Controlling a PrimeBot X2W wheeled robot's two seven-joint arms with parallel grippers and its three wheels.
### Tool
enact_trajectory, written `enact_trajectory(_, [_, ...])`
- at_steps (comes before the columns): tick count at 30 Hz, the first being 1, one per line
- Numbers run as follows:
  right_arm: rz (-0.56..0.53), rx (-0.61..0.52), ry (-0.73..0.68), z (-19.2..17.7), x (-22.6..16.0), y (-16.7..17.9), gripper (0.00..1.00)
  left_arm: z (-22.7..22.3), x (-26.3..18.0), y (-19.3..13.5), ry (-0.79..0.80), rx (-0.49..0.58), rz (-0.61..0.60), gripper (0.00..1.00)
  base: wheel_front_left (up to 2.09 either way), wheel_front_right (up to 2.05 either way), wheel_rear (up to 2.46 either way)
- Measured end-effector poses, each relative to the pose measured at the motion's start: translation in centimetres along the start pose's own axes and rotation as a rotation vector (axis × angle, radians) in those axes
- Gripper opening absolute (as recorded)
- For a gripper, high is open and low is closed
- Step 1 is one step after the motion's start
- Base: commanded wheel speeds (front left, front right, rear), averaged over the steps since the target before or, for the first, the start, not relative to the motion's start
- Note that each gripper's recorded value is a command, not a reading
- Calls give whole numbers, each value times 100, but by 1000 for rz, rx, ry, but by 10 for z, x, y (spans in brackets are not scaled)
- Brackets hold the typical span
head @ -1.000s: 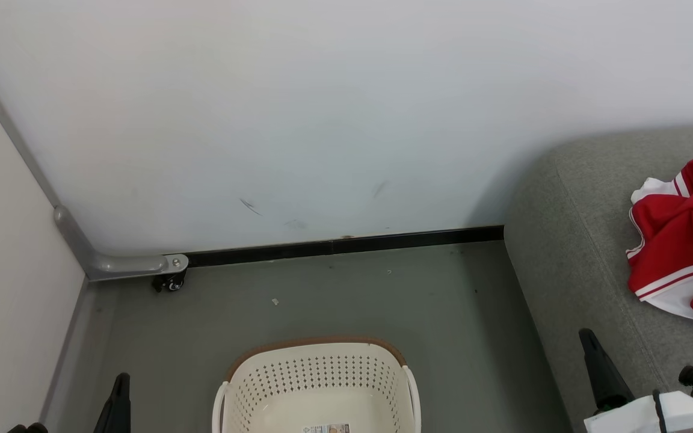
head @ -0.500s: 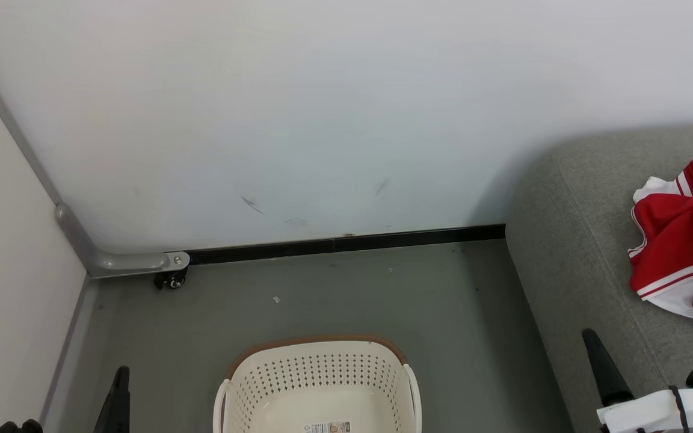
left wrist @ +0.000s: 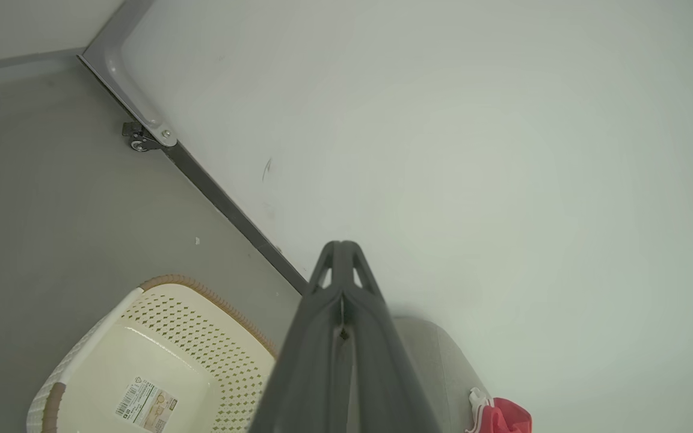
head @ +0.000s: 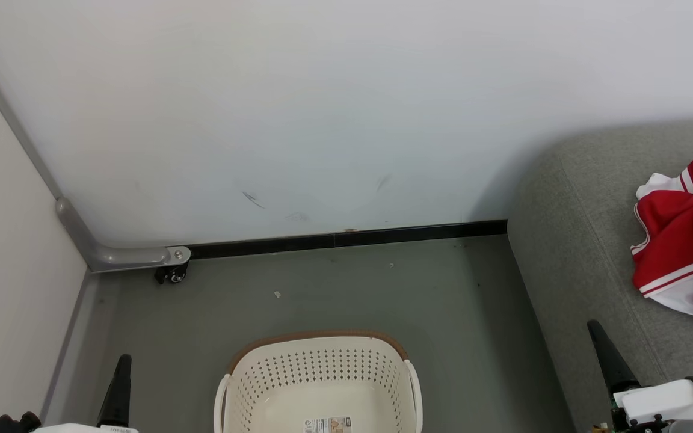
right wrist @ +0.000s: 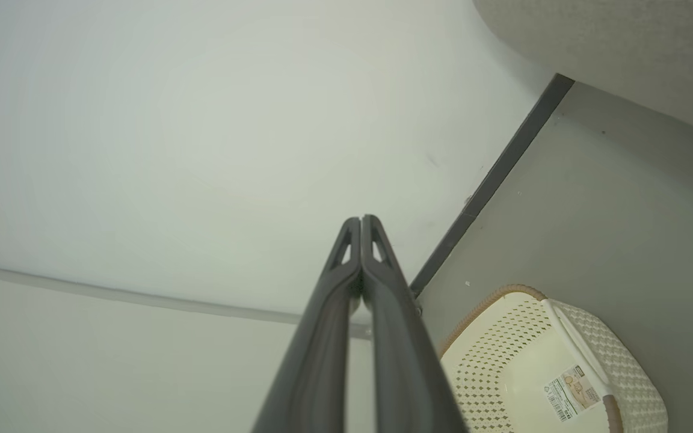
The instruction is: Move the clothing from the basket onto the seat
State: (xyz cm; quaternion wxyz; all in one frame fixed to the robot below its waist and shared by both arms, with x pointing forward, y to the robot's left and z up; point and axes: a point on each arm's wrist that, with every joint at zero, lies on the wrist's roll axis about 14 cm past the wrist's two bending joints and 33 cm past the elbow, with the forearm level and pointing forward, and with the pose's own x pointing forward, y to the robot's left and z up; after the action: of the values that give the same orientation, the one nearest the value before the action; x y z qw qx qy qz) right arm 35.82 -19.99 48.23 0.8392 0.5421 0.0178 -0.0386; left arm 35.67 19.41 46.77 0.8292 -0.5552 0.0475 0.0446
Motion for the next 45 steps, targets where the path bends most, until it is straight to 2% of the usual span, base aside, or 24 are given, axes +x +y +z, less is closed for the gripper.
enact_trajectory(31, [-6,433,18,2,16,-1,0,0,18,-16,37,-389,-54,0,0,0,0])
enact_trajectory(45, [-8,440,16,3,16,-2,0,0,19,-18,36,-391,-58,0,0,0,0])
